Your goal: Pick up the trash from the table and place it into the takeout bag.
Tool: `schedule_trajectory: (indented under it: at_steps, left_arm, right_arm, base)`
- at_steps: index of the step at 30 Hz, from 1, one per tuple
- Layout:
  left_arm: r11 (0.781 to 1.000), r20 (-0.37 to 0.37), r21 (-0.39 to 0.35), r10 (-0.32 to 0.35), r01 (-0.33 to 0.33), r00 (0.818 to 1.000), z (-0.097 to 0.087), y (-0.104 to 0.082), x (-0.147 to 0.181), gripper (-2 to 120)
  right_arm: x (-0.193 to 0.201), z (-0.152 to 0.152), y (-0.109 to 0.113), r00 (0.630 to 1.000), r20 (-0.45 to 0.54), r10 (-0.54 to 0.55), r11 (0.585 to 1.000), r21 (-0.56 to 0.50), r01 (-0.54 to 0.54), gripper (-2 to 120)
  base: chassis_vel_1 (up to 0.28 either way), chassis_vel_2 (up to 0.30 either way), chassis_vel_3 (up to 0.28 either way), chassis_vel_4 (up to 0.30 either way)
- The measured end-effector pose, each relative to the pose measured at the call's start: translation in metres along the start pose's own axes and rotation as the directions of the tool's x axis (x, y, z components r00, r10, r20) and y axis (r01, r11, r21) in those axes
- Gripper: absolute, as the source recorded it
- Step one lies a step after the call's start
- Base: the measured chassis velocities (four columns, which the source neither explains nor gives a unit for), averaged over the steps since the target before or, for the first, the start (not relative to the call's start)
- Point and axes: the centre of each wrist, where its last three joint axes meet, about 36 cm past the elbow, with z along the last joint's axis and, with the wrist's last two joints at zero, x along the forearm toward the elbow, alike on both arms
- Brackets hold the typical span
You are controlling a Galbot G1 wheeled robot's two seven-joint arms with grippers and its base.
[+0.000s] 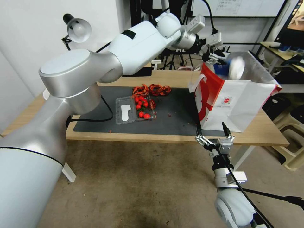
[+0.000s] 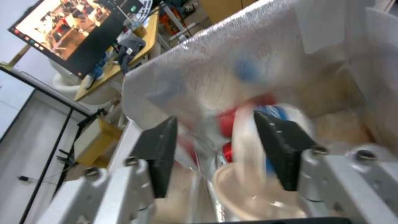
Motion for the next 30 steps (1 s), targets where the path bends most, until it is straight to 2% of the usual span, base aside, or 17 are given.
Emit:
schedule_trajectory:
  at_steps: [3,6,7,9,10,11,15,16,19,20,22,23,24,26,28,29,30]
  left_arm:
    - [1.0,0.03,0.007,-0.021,0.021,0.999,-0.001,0.0,0.001,64]
    - [0.993,0.138,0.057,-0.111,0.104,0.984,-0.001,-0.001,0.014,79]
    - [0.993,0.138,0.057,-0.111,0.104,0.984,-0.001,-0.001,0.014,79]
    - [0.977,0.208,0.124,-0.199,0.176,0.958,0.007,-0.004,0.031,87]
    - [0.958,0.242,0.177,-0.264,0.225,0.934,0.016,-0.007,0.045,92]
    - [0.958,0.242,0.177,-0.264,0.225,0.934,0.016,-0.007,0.045,92]
    - [0.864,0.289,0.359,-0.463,0.354,0.838,0.052,-0.032,0.079,99]
    - [0.864,0.289,0.359,-0.463,0.354,0.838,0.052,-0.032,0.079,99]
    - [0.781,0.296,0.478,-0.575,0.403,0.763,0.071,-0.057,0.087,100]
    - [0.781,0.296,0.478,-0.575,0.403,0.763,0.071,-0.057,0.087,100]
    - [0.714,0.27,0.544,-0.646,0.44,0.714,0.082,-0.073,0.09,100]
    - [0.665,0.245,0.588,-0.689,0.461,0.682,0.089,-0.084,0.09,100]
    - [0.665,0.245,0.588,-0.689,0.461,0.682,0.089,-0.084,0.09,100]
    - [0.587,0.201,0.644,-0.748,0.49,0.632,0.1,-0.102,0.091,100]
    - [0.532,0.164,0.677,-0.783,0.509,0.6,0.113,-0.12,0.094,100]
    - [0.532,0.164,0.677,-0.783,0.509,0.6,0.113,-0.12,0.094,100]
    - [0.512,0.147,0.686,-0.794,0.517,0.591,0.12,-0.129,0.096,100]
  right_arm:
    - [0.0,0.0,0.0,1.0,-0.001,0.001,1.0,-0.001,-0.001,99]
    - [0.002,-0.001,-0.002,1.0,-0.003,0.008,1.0,0.0,-0.008,99]
    - [0.002,-0.001,-0.002,1.0,-0.003,0.008,1.0,0.0,-0.008,99]
    - [0.003,-0.001,-0.002,1.0,-0.002,0.01,1.0,0.0,-0.01,99]
    - [0.003,-0.002,-0.002,1.0,0.0,0.01,1.0,-0.001,-0.01,99]
    - [0.003,-0.002,-0.002,1.0,0.0,0.01,1.0,-0.001,-0.01,99]
    - [0.002,-0.003,-0.001,1.0,0.002,0.011,1.0,-0.001,-0.011,99]
    - [0.002,-0.003,-0.001,1.0,0.002,0.011,1.0,-0.001,-0.011,99]
    - [0.003,-0.004,0.0,1.0,0.001,0.008,1.0,0.001,-0.008,99]
    - [0.003,-0.004,0.0,1.0,0.001,0.008,1.0,0.001,-0.008,99]
    - [0.003,-0.004,0.0,1.0,-0.001,0.006,1.0,0.002,-0.006,99]
    - [0.004,-0.004,0.0,1.0,-0.002,0.006,1.0,0.003,-0.006,99]
    - [0.004,-0.004,0.0,1.0,-0.002,0.006,1.0,0.003,-0.006,99]
    - [0.005,-0.005,0.0,1.0,-0.004,0.004,1.0,0.004,-0.004,99]
    - [0.006,-0.006,-0.001,1.0,-0.004,0.004,1.0,0.006,-0.004,99]
    - [0.006,-0.006,-0.001,1.0,-0.004,0.004,1.0,0.006,-0.004,99]
    - [0.006,-0.006,-0.001,1.0,-0.004,0.004,1.0,0.007,-0.004,99]
  base:
    - [0.0,0.0,0.0,0.0]
    - [0.0,0.0,0.0,0.0]
    - [0.0,0.0,0.0,0.0]
    - [0.0,0.0,0.0,0.0]
    - [0.0,0.0,0.0,0.0]
    - [0.0,0.0,0.0,0.0]
    - [0.0,0.0,0.0,0.0]
    - [0.0,0.0,0.0,0.0]
    - [0.0,0.0,0.0,0.0]
    - [0.0,0.0,0.0,0.0]
    - [0.0,0.0,0.0,0.0]
    - [0.0,0.0,0.0,0.0]
    - [0.0,0.0,0.0,0.0]
    - [0.0,0.0,0.0,0.0]
    - [0.0,0.0,0.0,0.0]
    - [0.0,0.0,0.0,0.0]
    - [0.0,0.0,0.0,0.0]
